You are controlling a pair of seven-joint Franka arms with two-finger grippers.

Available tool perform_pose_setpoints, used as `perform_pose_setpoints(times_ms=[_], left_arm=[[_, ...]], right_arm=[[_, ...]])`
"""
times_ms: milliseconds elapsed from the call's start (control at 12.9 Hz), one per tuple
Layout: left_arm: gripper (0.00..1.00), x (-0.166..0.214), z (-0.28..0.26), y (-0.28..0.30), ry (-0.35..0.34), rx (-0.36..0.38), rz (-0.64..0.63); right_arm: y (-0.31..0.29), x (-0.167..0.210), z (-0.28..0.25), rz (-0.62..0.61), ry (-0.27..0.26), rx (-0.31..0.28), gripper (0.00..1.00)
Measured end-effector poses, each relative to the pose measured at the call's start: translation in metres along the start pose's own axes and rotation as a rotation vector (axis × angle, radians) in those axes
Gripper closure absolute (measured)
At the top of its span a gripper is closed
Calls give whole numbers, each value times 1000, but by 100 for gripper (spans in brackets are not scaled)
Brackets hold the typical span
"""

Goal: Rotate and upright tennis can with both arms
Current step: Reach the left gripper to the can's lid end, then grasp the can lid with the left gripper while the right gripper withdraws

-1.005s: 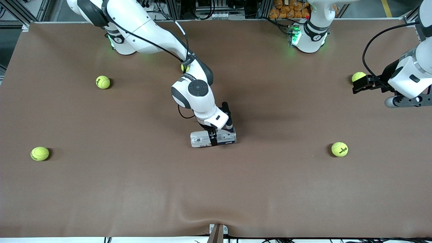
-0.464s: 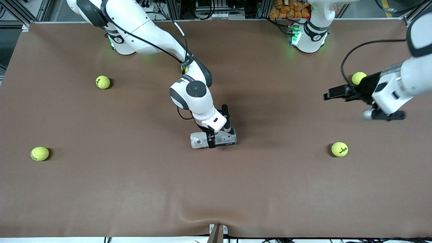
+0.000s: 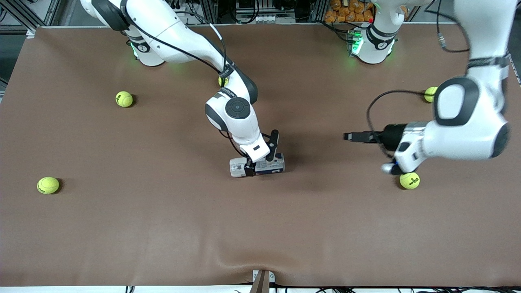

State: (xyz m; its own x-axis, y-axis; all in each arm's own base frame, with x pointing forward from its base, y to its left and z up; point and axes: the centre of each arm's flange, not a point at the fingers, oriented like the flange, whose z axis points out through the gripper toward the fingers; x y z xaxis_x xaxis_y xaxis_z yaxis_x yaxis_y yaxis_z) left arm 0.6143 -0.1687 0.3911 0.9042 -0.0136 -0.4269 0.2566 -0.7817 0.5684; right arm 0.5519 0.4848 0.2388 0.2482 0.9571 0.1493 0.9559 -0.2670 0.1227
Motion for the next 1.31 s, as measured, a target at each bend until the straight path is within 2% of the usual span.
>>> perform_pose_setpoints(times_ms=[232, 464, 850, 1082, 1314], left_arm=[[0, 22, 65, -8, 20, -170, -100], [0, 24, 126, -6, 66, -300, -144], [0, 46, 179, -49, 133, -512, -107], [0, 56, 214, -66, 180, -628, -77], [4, 59, 243, -69, 204, -641, -76]], right_arm=[[2, 2, -11, 103, 27, 46, 0], [6, 4, -29, 227, 44, 84, 0], [42, -10, -80, 570, 55, 63, 0], [107, -62, -95, 714, 57, 33, 0], [174, -145, -124, 855, -19, 36, 0]])
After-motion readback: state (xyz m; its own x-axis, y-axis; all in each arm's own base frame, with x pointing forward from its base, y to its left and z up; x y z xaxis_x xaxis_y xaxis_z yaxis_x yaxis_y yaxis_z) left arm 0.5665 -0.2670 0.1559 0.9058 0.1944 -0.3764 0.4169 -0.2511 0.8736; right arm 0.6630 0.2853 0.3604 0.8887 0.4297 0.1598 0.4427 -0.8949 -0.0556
